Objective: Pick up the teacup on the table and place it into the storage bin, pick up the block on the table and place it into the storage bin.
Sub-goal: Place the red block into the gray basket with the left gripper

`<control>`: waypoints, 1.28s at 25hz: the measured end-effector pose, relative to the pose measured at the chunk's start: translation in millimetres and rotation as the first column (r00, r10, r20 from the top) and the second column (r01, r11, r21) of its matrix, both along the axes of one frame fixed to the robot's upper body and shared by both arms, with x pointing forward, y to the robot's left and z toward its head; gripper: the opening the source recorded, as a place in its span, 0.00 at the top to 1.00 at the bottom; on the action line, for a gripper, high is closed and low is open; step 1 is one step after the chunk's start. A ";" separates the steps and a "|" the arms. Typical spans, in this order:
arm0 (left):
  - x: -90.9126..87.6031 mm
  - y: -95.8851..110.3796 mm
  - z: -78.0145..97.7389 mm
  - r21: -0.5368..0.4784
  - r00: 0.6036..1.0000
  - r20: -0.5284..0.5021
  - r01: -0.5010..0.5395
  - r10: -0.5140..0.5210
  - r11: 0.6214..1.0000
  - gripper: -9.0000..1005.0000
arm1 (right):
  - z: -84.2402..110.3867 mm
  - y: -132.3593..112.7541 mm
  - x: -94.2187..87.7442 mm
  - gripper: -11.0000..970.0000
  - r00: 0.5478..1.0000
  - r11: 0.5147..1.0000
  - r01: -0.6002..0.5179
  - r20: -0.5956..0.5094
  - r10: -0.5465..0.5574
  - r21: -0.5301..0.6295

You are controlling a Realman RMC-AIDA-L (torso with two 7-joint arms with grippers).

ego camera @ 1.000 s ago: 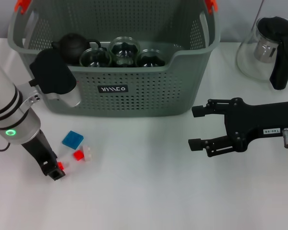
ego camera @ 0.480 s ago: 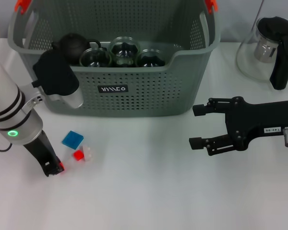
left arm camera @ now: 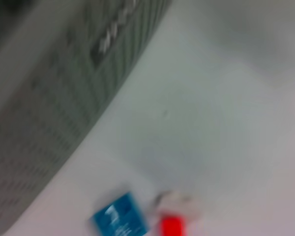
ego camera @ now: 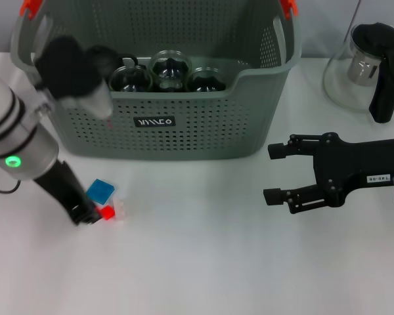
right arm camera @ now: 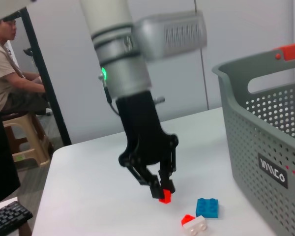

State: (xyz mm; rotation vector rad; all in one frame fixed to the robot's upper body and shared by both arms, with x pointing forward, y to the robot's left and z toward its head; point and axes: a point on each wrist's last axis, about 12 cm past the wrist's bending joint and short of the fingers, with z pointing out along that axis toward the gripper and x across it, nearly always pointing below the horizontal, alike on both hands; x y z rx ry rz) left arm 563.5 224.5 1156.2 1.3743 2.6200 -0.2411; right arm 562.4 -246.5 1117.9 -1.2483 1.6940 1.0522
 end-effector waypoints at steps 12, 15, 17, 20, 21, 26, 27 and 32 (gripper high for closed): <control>21.3 -23.3 92.4 -0.565 0.983 0.172 0.038 0.072 0.824 0.80 | -1.1 -13.2 -8.5 0.03 1.000 1.000 -0.020 -0.022 0.020 -0.008; 40.2 -25.5 111.0 -0.586 0.957 0.259 0.051 0.128 0.809 0.79 | -2.1 -14.3 -9.6 0.03 0.999 1.000 -0.021 -0.030 0.020 -0.007; 57.9 -24.7 118.0 -0.586 0.933 0.311 0.036 0.184 0.809 0.79 | -2.5 -14.6 -10.1 0.03 0.999 1.000 -0.020 -0.034 0.020 -0.008; 83.9 -18.5 117.9 -0.594 0.898 0.344 -0.017 0.273 0.804 0.78 | -3.4 -15.1 -11.0 0.03 0.999 1.000 -0.019 -0.038 0.019 -0.007; 89.6 -16.5 116.9 -0.596 0.890 0.349 -0.031 0.294 0.803 0.77 | -3.6 -15.1 -11.2 0.03 0.999 1.000 -0.019 -0.039 0.019 -0.007; 111.6 -9.6 101.9 -0.572 0.861 0.360 -0.100 0.358 0.814 0.76 | -3.7 -15.1 -11.3 0.03 0.999 1.000 -0.014 -0.042 0.014 -0.003; 112.9 -9.5 99.9 -0.566 0.857 0.366 -0.104 0.362 0.818 0.76 | -3.7 -15.2 -11.2 0.03 0.999 1.000 -0.013 -0.042 0.013 -0.002; 115.5 -6.8 95.2 -0.533 0.826 0.415 -0.119 0.381 0.838 0.74 | -3.6 -15.2 -10.9 0.03 0.999 1.000 -0.011 -0.041 0.011 -0.002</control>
